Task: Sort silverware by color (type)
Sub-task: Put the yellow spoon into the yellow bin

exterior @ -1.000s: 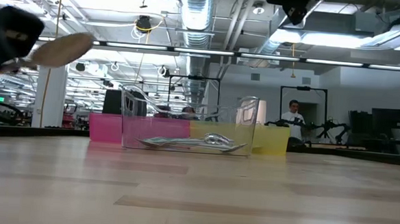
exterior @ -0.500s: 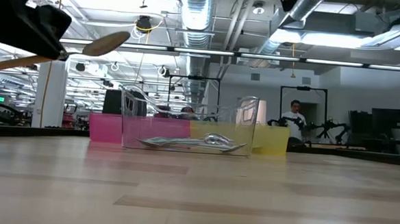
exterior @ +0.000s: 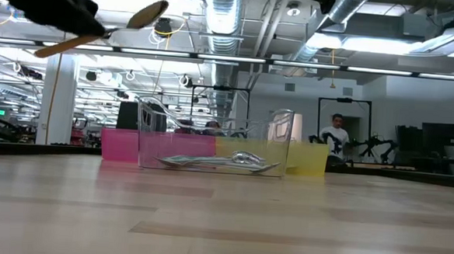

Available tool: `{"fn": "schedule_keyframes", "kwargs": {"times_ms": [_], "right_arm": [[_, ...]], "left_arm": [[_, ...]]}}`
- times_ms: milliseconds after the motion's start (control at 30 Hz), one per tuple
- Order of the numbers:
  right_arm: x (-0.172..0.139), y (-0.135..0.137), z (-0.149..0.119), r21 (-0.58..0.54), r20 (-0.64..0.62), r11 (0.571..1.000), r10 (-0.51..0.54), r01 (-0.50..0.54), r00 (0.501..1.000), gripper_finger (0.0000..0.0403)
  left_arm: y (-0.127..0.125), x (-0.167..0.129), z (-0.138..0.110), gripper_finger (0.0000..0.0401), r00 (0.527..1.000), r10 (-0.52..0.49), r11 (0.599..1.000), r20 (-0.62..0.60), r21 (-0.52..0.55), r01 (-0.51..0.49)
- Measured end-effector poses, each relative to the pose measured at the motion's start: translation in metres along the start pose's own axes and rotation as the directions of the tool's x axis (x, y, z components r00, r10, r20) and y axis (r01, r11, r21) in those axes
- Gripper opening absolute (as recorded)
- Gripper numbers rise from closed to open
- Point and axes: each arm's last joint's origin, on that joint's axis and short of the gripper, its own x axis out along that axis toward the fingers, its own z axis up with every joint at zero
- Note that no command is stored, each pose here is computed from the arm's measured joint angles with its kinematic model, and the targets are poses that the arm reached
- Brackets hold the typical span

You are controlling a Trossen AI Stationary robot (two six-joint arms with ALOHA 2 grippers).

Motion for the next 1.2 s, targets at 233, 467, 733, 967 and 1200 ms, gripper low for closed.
{"fn": "schedule_keyframes", "kwargs": {"times_ms": [233, 467, 733, 967, 1200], "right_arm": [[0.01, -0.005, -0.006, 0.001, -0.028, 1.0, -0.017, 0.017, 0.999, 0.0087], [0.023, -0.009, -0.013, -0.007, -0.051, 0.998, 0.055, -0.056, 0.997, 0.0087], [0.042, -0.017, -0.024, -0.018, -0.092, 0.999, 0.036, -0.038, 0.995, 0.0087], [0.042, -0.02, -0.023, -0.014, -0.072, 0.996, 0.092, -0.093, 0.993, 0.0087], [0.042, -0.021, -0.019, -0.033, -0.031, 0.995, 0.097, -0.098, 0.995, 0.0087]], "left_arm": [[0.019, -0.001, 0.004, 0.0026, 0.994, 0.0, 1.0, 0.111, -0.02, 0.003], [0.033, -0.003, 0.005, 0.0026, 0.99, 0.046, 0.999, 0.132, -0.025, -0.043], [0.043, -0.001, 0.005, 0.0026, 0.986, 0.111, 0.994, 0.126, -0.015, -0.11], [0.05, 0.001, 0.005, 0.0026, 0.987, 0.084, 0.996, 0.135, -0.034, -0.08], [0.059, 0.003, 0.006, 0.0026, 0.983, 0.096, 0.995, 0.154, -0.039, -0.091]]}}
